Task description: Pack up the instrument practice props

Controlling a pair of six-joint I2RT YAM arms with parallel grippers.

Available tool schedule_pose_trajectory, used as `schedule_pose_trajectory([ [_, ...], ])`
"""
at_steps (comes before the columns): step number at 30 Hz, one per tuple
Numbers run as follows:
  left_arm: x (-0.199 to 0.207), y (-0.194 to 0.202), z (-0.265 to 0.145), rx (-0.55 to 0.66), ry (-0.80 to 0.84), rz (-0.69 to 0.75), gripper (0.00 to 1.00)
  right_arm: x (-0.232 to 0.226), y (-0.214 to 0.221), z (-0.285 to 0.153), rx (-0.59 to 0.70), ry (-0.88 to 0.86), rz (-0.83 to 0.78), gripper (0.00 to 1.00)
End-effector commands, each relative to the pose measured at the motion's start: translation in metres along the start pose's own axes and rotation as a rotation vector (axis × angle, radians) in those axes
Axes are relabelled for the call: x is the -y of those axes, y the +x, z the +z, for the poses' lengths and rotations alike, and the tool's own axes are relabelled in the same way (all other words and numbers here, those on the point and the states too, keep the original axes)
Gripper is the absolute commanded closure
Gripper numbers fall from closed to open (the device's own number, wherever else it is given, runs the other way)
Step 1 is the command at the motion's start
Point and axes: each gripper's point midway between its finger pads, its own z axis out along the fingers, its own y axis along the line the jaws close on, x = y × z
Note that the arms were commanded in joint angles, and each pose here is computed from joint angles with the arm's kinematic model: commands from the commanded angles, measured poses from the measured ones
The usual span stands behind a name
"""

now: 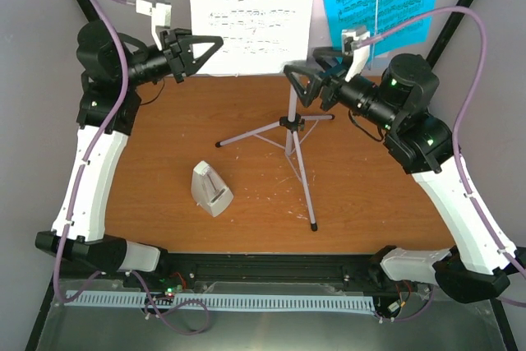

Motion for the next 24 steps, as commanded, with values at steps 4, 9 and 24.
schedule_pose_trajectory([
  [4, 0.001, 0.016, -0.004, -0.015, 0.017, 0.010, 0.94, 0.027, -0.019, -0.001, 0.030, 0.060, 0.060, 0.00],
  [9, -0.001, 0.027, -0.008, -0.014, 0.010, 0.010, 1.00, 0.035, -0.025, -0.003, 0.046, 0.031, 0.090, 0.00],
  [24, -0.015, 0.075, -0.005, -0.063, 0.021, -0.068, 1.00, 0.028, -0.020, 0.005, 0.037, -0.099, 0.127, 0.01],
])
